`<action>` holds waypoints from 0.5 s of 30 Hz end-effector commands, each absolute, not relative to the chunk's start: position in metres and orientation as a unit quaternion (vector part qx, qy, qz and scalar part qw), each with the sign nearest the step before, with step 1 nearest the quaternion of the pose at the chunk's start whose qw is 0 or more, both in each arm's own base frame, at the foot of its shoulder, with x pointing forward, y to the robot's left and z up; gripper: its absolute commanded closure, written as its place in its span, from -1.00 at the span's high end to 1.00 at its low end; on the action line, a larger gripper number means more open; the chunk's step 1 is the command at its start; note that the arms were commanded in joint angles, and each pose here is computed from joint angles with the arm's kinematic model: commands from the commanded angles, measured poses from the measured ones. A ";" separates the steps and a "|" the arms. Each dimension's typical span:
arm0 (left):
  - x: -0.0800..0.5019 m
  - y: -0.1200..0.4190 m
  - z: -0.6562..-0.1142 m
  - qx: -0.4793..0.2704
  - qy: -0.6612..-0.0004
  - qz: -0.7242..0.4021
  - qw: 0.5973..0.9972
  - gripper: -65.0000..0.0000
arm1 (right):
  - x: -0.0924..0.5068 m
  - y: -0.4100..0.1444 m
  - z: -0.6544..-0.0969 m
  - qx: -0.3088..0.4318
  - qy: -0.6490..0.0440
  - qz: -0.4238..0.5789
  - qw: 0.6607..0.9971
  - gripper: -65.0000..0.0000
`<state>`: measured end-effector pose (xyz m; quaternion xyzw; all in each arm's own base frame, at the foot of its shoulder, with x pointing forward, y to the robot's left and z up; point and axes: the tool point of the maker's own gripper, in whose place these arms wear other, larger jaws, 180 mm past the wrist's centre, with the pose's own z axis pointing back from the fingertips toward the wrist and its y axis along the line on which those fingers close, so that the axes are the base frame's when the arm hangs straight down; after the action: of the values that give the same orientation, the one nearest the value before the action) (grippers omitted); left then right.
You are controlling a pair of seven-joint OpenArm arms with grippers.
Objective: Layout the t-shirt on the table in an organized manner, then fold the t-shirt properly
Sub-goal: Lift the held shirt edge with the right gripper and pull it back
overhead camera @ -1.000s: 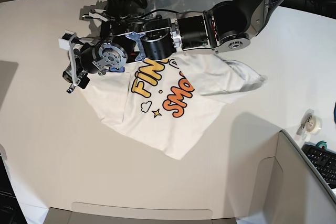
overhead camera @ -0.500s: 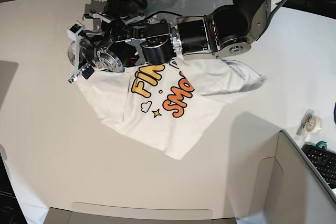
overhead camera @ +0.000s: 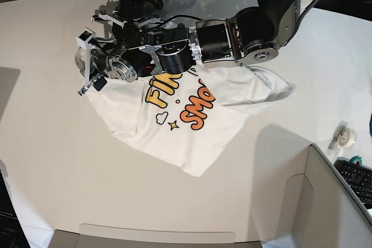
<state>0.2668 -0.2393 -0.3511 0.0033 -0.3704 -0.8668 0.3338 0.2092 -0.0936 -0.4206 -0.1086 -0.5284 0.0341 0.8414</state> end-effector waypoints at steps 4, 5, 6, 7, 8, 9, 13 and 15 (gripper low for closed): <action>0.271 -0.259 -0.317 0.008 -0.424 -0.847 0.321 -0.26 | 0.040 -0.086 -0.536 -0.043 -0.051 -0.036 0.997 -1.00; 0.273 -0.261 -0.314 0.008 -0.432 -0.842 0.323 -0.26 | 0.040 -0.086 -0.536 -0.043 -0.051 -0.036 0.997 -1.00; 0.273 -0.262 -0.313 0.008 -0.436 -0.839 0.325 -0.26 | 0.040 -0.086 -0.536 -0.043 -0.051 -0.036 0.997 -1.00; 0.274 -0.262 -0.312 0.008 -0.439 -0.837 0.326 -0.26 | 0.040 -0.086 -0.536 -0.043 -0.051 -0.036 0.997 -1.00; 0.274 -0.262 -0.312 0.008 -0.439 -0.837 0.326 -0.26 | 0.040 -0.086 -0.536 -0.043 -0.050 -0.036 0.997 -1.00; 0.274 -0.262 -0.312 0.008 -0.439 -0.837 0.326 -0.26 | 0.040 -0.086 -0.536 -0.043 -0.050 -0.036 0.997 -1.00; 0.272 -0.264 -0.313 -0.002 -0.442 -0.837 0.324 -0.26 | 0.039 -0.086 -0.536 -0.043 -0.049 -0.036 0.997 -1.00; 0.270 -0.265 -0.314 -0.009 -0.442 -0.837 0.322 -0.26 | 0.039 -0.086 -0.536 -0.043 -0.049 -0.036 0.997 -1.00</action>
<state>0.2644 -0.2554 -0.3315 -0.0143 -0.4207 -0.8446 0.3309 0.2091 -0.0937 -0.4206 -0.1087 -0.5283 0.0338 0.8414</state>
